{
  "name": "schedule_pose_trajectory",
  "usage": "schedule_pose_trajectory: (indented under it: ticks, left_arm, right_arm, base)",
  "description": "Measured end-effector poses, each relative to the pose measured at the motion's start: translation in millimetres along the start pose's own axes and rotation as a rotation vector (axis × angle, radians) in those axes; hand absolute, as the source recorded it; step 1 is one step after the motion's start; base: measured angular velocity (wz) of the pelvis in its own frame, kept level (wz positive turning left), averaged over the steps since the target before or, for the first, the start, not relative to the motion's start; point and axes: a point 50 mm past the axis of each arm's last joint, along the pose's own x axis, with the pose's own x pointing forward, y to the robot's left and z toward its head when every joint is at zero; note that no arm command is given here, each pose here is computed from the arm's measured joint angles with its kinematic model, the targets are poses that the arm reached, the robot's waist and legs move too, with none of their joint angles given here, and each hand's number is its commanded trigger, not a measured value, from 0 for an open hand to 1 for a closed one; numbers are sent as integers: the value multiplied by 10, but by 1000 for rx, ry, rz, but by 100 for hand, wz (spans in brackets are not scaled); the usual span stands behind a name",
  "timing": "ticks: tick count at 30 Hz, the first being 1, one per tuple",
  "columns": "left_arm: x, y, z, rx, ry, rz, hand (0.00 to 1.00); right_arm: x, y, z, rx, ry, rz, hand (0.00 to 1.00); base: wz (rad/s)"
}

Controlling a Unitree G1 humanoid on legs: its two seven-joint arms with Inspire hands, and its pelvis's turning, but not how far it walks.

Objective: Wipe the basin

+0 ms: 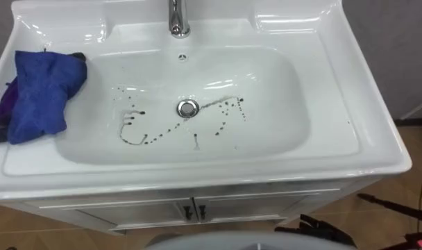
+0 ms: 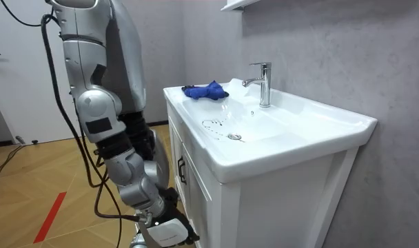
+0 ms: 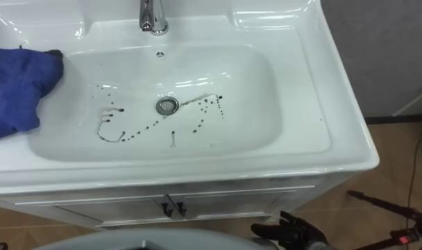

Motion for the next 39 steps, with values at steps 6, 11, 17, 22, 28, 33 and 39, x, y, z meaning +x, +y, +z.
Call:
schedule_pose_trajectory:
  ticks: [6, 11, 17, 22, 28, 33, 39]
  left_arm:
    - [1, 3, 7, -19, -5, 13, 0]
    - [1, 8, 8, -40, -9, 22, 0]
    - [-6, 3, -94, -125, -5, 34, 0]
    - [-25, 17, -246, -289, 1, 62, 0]
    - [-55, 65, -421, -584, 7, 150, 0]
    - [-105, 223, -531, -808, 14, 308, 0]
    - [-211, 465, -656, -1104, 3, 524, 0]
  right_arm:
    - [4, -7, 1, 1, 11, 0, 0]
    - [4, -7, 18, -11, 11, 12, 0]
    - [2, -12, 10, -9, 16, 13, 0]
    - [-2, -14, -15, 6, 32, 19, 0]
    - [-14, -46, -52, 41, 53, 5, 0]
    - [-39, -107, -93, 75, 75, -17, 0]
    - [-114, -230, -234, 118, 113, -66, 0]
  base:
    - [1]
    - [5]
    - [4]
    - [11]
    - [6]
    - [21]
    - [18]
